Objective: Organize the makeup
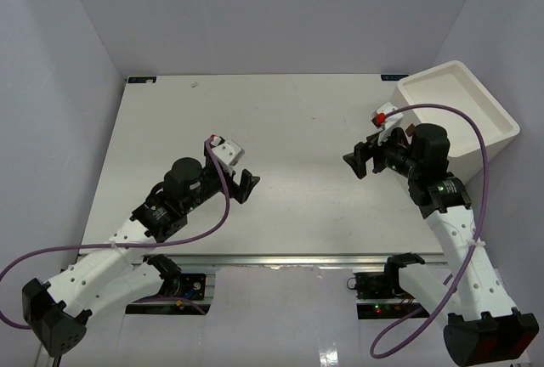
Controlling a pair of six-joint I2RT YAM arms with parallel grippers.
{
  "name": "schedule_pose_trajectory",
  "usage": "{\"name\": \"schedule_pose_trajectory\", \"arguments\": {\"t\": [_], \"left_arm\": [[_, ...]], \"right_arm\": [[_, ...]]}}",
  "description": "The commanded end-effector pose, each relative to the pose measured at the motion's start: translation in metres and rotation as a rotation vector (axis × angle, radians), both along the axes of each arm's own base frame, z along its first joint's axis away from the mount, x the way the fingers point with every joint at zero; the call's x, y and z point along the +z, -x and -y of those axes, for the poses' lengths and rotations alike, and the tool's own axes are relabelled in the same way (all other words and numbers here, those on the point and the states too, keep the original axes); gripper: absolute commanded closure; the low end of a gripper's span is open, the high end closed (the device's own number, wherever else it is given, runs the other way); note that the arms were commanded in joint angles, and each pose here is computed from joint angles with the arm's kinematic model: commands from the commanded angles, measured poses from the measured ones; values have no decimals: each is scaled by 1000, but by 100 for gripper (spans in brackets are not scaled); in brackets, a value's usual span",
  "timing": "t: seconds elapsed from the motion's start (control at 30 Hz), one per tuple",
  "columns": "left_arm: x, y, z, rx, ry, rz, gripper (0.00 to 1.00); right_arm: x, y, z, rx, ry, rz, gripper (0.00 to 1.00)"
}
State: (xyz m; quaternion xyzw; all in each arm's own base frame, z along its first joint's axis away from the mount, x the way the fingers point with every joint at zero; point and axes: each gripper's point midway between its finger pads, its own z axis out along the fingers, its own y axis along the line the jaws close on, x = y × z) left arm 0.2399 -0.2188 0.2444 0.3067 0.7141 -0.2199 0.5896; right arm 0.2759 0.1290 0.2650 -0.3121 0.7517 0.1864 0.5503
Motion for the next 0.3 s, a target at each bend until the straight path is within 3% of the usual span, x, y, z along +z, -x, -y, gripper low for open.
{"name": "schedule_pose_trajectory", "arguments": {"t": [0.0, 0.27], "left_arm": [[-2, -4, -2, 17, -3, 5, 2], [-10, -6, -1, 21, -23, -15, 2]], "right_arm": [[9, -8, 17, -122, -48, 102, 10], [1, -5, 33, -193, -28, 158, 10]]}}
